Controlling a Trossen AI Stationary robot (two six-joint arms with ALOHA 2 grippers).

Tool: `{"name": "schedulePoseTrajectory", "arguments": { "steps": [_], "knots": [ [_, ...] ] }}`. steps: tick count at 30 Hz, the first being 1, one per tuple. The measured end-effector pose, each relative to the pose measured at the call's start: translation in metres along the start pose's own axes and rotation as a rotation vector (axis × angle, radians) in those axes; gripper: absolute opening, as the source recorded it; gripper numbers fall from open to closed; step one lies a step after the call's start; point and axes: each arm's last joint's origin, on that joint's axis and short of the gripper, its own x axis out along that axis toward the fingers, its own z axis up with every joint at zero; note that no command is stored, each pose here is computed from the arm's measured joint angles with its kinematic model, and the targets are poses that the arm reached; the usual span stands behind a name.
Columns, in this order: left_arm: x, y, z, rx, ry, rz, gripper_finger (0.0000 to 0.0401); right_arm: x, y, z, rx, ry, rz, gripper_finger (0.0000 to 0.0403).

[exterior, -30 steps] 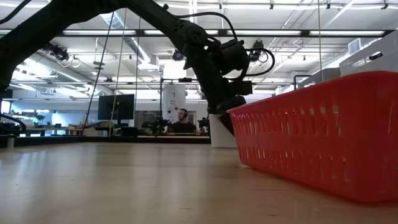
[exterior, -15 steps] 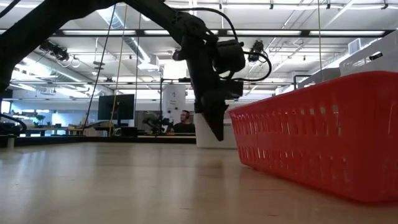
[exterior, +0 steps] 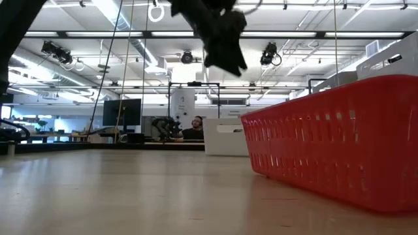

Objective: Stack baskets on shelf by color
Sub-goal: Stack the red bin on top of the red bin on the shelf

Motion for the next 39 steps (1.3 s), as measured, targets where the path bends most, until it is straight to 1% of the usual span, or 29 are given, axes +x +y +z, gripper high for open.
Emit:
{"name": "schedulePoseTrajectory", "arguments": {
  "steps": [3, 8, 10, 15, 19, 22, 25, 29, 31, 34, 39],
  "knots": [
    [-0.021, -0.015, 0.006, -0.035, -0.052, -0.046, 0.0188, -0.002, 0.002, -0.003, -0.046, 0.006, 0.011, 0.0190],
    [-0.046, -0.051, 0.010, -0.092, -0.107, -0.115, 0.0187, -0.005, 0.006, -0.009, -0.129, 0.010, 0.045, 0.0190],
    [-0.055, -0.066, 0.009, -0.128, -0.116, -0.141, 0.0187, -0.006, 0.009, -0.010, -0.157, 0.004, 0.073, 0.0190],
    [-0.083, -0.107, 0.009, -0.179, -0.195, -0.187, 0.0181, -0.009, 0.018, -0.010, -0.214, -0.023, 0.156, 0.0190],
    [-0.113, -0.139, 0.008, -0.204, -0.287, -0.232, 0.0173, -0.005, 0.027, -0.015, -0.293, 0.040, 0.216, 0.0190],
    [-0.134, -0.160, 0.002, -0.211, -0.335, -0.262, 0.0169, 0.011, 0.035, -0.026, -0.362, 0.149, 0.247, 0.0190],
    [-0.151, -0.178, -0.005, -0.222, -0.365, -0.268, 0.0164, 0.028, 0.047, -0.044, -0.441, 0.249, 0.283, 0.0190],
    [-0.166, -0.198, -0.016, -0.236, -0.377, -0.271, 0.0157, 0.043, 0.061, -0.065, -0.512, 0.293, 0.288, 0.0190],
    [-0.172, -0.205, -0.020, -0.252, -0.381, -0.276, 0.0154, 0.049, 0.069, -0.073, -0.531, 0.299, 0.305, 0.0190],
    [-0.176, -0.217, -0.028, -0.251, -0.360, -0.295, 0.0150, 0.059, 0.081, -0.088, -0.556, 0.355, 0.331, 0.0190],
    [-0.175, -0.231, -0.041, -0.201, -0.295, -0.290, 0.0145, 0.088, 0.096, -0.115, -0.539, 0.469, 0.277, 0.0190]
  ]
}}
